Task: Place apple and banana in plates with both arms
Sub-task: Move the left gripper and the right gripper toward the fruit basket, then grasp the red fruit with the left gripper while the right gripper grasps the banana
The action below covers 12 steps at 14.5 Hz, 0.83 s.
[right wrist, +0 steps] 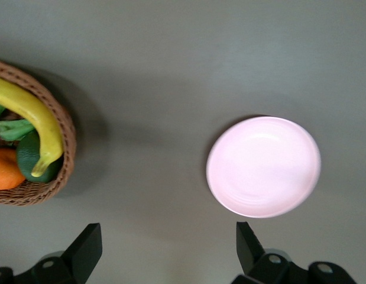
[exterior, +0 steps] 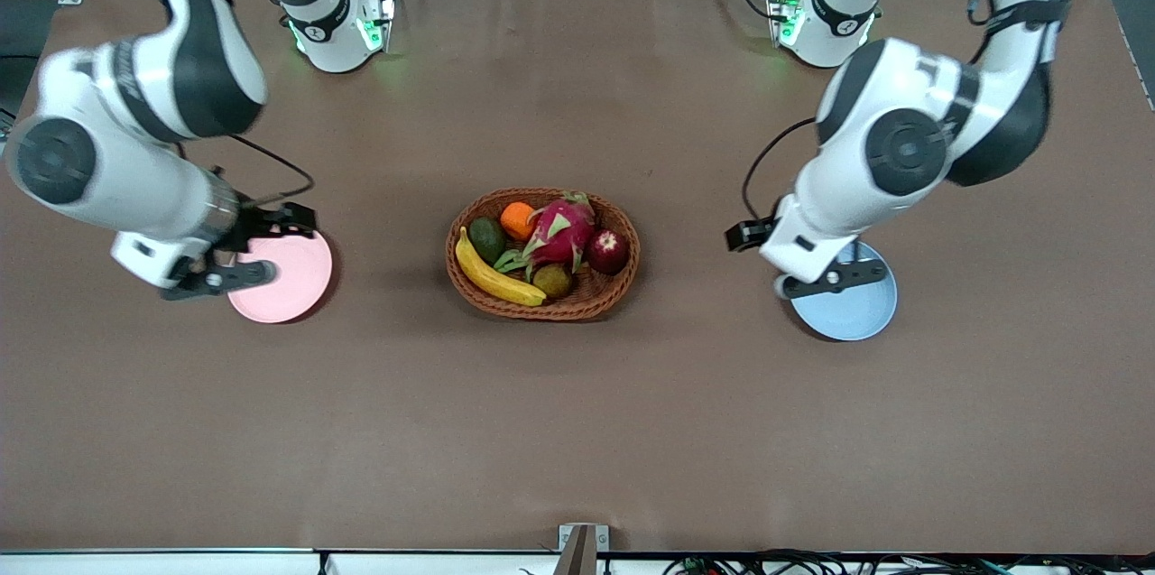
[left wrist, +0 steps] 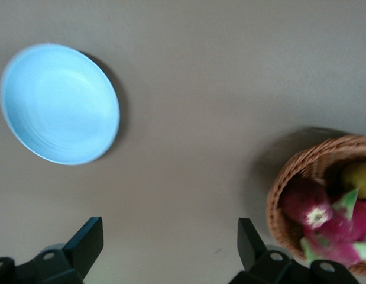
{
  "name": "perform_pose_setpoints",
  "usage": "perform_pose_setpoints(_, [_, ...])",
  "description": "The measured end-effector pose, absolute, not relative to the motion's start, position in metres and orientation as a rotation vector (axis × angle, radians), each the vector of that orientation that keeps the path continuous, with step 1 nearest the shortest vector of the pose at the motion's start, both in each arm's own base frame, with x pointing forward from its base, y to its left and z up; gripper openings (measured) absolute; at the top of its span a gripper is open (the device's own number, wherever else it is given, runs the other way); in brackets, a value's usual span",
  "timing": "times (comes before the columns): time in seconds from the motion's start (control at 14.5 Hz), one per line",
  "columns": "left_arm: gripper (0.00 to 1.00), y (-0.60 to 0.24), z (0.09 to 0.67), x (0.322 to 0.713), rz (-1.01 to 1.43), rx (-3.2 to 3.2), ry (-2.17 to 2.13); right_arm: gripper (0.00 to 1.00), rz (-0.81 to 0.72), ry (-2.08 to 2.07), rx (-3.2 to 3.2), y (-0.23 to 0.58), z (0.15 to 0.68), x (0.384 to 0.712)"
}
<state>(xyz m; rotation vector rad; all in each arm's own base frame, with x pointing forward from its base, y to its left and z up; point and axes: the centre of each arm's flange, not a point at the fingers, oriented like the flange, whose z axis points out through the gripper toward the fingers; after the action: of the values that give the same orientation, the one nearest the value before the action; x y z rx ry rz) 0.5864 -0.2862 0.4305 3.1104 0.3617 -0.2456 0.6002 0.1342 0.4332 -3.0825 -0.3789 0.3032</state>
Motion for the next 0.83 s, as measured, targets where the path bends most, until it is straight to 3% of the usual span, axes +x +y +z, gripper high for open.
perform_pose_setpoints(0.41, [1.0, -0.392, 0.353, 0.551, -0.286, 3.039, 0.804, 1.0, 0.277, -0.598, -3.048, 0.278, 0.352, 0.58])
perform_pose_setpoints(0.83, [1.0, -0.435, 0.297, 0.535, -0.305, 2.876, 1.105, 0.93, 0.309, -0.68, -3.042, 0.309, 0.292, 0.55])
